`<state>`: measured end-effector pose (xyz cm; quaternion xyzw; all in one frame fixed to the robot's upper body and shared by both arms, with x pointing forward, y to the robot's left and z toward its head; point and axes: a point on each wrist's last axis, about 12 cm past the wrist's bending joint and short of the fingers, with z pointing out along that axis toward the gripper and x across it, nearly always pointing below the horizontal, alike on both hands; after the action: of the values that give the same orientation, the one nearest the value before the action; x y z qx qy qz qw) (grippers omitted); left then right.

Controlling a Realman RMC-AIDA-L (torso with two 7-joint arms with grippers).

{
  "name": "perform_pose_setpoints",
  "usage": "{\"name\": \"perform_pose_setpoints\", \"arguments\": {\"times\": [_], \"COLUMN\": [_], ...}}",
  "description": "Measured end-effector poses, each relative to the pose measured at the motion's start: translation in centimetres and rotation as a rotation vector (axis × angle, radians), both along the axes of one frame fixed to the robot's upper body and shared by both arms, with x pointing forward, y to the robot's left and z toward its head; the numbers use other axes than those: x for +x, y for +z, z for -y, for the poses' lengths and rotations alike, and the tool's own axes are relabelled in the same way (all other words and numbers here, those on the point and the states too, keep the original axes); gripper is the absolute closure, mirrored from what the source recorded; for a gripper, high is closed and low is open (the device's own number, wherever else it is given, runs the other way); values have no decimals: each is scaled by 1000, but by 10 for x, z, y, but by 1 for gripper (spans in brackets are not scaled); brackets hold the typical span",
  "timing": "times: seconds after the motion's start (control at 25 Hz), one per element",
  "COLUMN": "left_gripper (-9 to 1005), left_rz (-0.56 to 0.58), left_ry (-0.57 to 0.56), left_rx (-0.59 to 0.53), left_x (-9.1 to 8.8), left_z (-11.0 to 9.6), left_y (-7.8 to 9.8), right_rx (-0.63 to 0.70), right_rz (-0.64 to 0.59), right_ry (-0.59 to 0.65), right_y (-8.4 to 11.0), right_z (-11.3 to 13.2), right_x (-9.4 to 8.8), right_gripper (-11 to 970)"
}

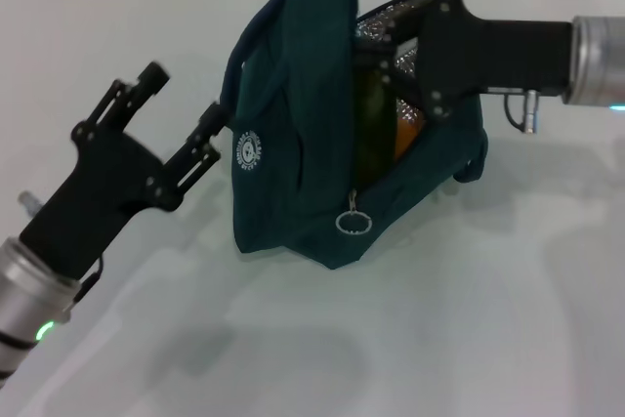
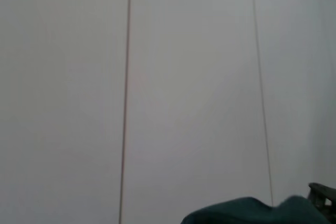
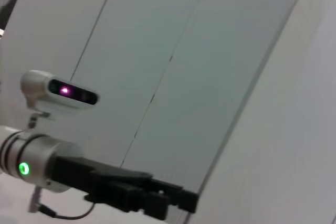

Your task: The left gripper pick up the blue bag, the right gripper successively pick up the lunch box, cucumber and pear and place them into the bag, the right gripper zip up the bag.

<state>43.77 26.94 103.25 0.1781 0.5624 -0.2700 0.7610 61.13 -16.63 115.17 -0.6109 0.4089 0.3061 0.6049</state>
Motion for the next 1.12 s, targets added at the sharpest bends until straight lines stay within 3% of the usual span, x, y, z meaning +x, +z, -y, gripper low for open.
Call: {"name": "perform_pose_setpoints", "arguments": {"times": [0.28, 0.4, 0.68, 0.92, 1.12], "left_gripper": [228, 229, 231, 231, 230], "left_rz": [8, 27, 53, 93, 111], "left_ry": [-29, -75, -137, -177, -199], "left_rx": [-7, -8, -42, -46, -32], "left_x": [-11, -8, 18, 38, 51], "left_z": [-3, 2, 15, 25, 32], "left_y": [0, 3, 16, 27, 33], "right_rx": [15, 44, 213, 473, 552], "right_rz": [-4, -5, -42, -62, -112], "right_ry": [-26, -46, -174, -429, -437], "right_y": [2, 3, 0, -11, -10], "right_z": [-20, -22, 5, 56, 67], "right_x": [7, 9, 4, -8, -15], "right_gripper": [922, 923, 923, 923, 923]}}
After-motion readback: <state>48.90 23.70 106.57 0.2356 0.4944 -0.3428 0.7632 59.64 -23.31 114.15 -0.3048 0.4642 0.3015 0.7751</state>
